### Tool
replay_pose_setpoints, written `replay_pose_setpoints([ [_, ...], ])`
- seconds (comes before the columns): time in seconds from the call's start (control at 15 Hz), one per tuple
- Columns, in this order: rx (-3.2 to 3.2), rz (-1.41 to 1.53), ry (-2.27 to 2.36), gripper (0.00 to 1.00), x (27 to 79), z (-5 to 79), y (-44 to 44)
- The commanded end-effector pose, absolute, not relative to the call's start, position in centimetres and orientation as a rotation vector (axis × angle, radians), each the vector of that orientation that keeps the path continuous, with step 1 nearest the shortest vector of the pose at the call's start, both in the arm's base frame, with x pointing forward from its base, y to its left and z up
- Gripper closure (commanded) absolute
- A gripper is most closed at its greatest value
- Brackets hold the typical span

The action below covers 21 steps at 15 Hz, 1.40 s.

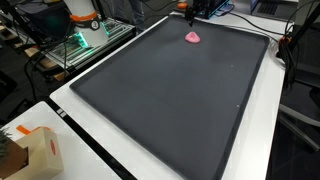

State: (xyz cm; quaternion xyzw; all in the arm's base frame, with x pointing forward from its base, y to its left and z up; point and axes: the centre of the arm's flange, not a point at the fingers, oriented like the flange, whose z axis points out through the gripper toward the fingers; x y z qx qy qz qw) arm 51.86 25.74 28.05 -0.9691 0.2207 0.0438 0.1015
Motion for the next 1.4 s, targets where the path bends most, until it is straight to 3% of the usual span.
replay_pose_setpoints([
  [0.0, -2.862, 0.130, 0.653, 0.00, 51.9, 28.0, 25.7],
  [1.33, -3.063, 0.152, -0.395, 0.00, 51.4, 21.3, 28.5],
])
